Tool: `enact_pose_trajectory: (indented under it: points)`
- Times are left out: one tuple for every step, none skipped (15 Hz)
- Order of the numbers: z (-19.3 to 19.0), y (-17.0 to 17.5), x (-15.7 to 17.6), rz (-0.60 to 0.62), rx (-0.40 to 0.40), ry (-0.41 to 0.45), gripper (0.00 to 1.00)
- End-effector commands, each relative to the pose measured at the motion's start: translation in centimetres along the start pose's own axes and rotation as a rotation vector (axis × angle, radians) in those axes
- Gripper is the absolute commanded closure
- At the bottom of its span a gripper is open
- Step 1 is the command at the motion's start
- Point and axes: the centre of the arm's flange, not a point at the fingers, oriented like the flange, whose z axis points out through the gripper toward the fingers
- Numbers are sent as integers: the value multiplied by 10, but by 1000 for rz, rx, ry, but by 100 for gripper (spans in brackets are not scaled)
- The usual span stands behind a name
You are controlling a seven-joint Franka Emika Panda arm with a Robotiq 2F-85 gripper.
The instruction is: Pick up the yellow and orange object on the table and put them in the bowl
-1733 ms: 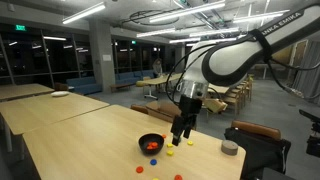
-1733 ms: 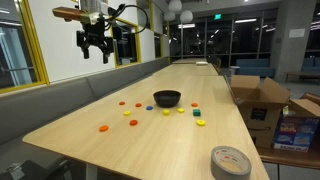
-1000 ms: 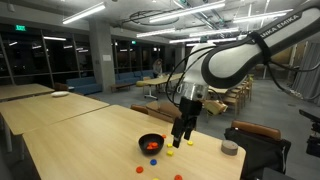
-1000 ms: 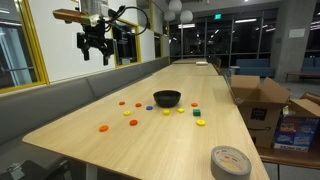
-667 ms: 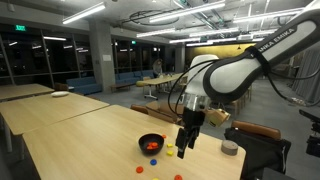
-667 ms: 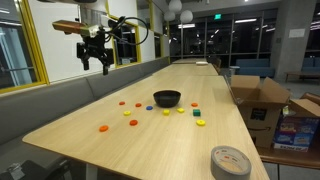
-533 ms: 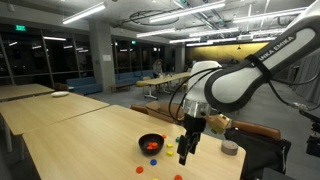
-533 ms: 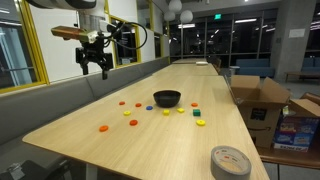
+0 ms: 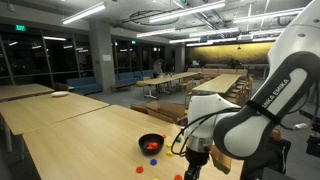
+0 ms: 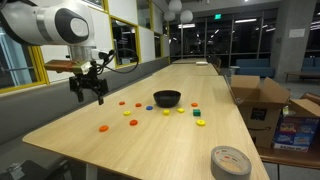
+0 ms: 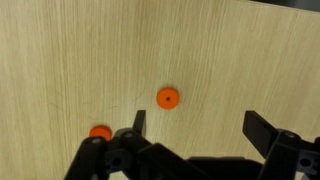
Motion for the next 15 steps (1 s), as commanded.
enact_pose_trajectory:
  points:
    - [40,-18,10,16,-70,17,0]
    - [50,-20,10,26,-87,16,0]
    - [59,-22,10,33,-101,13,0]
    - [68,-23,10,45,-115,14,0]
    - [76,-25,9,57,-125,11,0]
    - [82,-26,9,72,-131,13,0]
    - [88,-28,10,86,-134,12,0]
    - [93,-30,11,102,-136,16,0]
    - [98,-33,13,117,-129,18,0]
    - [103,-36,14,132,-121,21,0]
    - [107,-38,16,147,-108,20,0]
    - [111,-40,18,163,-97,23,0]
    - [116,-41,19,178,-88,29,0]
    - [121,-41,20,193,-79,34,0]
    - [125,-41,22,210,-73,41,0]
